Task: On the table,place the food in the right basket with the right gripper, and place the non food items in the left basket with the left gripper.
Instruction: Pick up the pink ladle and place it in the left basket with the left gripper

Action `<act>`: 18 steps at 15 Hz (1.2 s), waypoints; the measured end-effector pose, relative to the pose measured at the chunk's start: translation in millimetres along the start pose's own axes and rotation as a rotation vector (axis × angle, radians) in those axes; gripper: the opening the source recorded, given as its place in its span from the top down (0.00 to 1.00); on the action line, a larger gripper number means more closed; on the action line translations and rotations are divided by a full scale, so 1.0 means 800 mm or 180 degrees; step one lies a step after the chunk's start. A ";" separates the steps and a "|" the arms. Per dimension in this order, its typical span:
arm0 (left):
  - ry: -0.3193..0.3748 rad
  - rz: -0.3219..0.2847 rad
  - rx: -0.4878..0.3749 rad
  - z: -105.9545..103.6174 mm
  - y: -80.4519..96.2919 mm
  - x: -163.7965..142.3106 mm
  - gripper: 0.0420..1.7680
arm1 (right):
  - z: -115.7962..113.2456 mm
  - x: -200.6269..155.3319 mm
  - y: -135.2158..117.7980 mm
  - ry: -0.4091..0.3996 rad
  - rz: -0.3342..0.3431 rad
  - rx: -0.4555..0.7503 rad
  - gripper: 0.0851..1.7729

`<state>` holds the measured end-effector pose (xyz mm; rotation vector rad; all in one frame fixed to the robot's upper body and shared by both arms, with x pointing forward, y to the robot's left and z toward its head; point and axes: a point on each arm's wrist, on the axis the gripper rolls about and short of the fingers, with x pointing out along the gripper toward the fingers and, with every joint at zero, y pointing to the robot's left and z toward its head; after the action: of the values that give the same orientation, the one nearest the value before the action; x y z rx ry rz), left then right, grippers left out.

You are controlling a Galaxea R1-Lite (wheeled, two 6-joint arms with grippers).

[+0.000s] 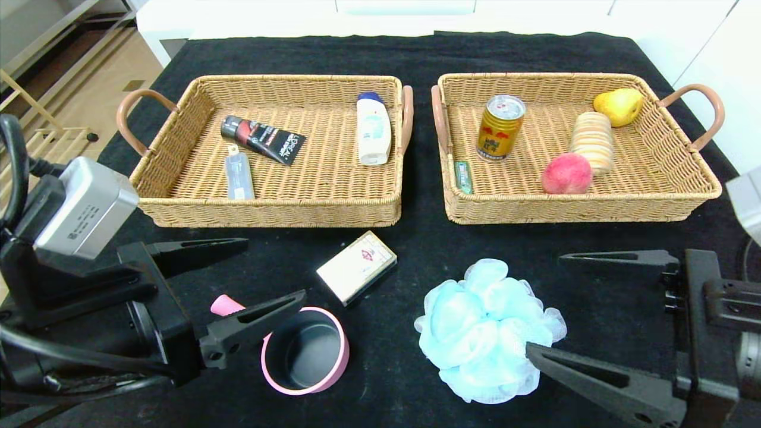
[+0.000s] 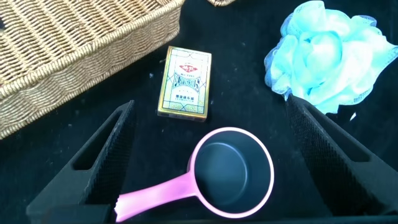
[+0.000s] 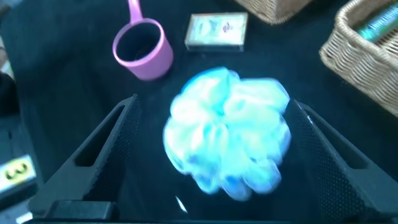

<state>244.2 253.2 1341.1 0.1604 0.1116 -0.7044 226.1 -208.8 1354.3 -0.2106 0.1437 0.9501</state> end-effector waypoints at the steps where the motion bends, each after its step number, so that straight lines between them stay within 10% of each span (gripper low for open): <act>1: -0.0005 0.0010 0.0003 0.000 0.000 -0.001 0.03 | -0.005 -0.004 -0.001 -0.0053 -0.0004 -0.0059 0.04; 18: 0.0185 0.0780 0.0015 0.012 -0.004 -0.008 0.03 | -0.069 -0.032 -0.040 -0.0260 -0.0235 -0.0096 0.04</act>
<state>237.6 253.1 1351.0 0.1954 0.1432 -0.4559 235.9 -260.1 1310.1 -0.2032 0.0462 0.8865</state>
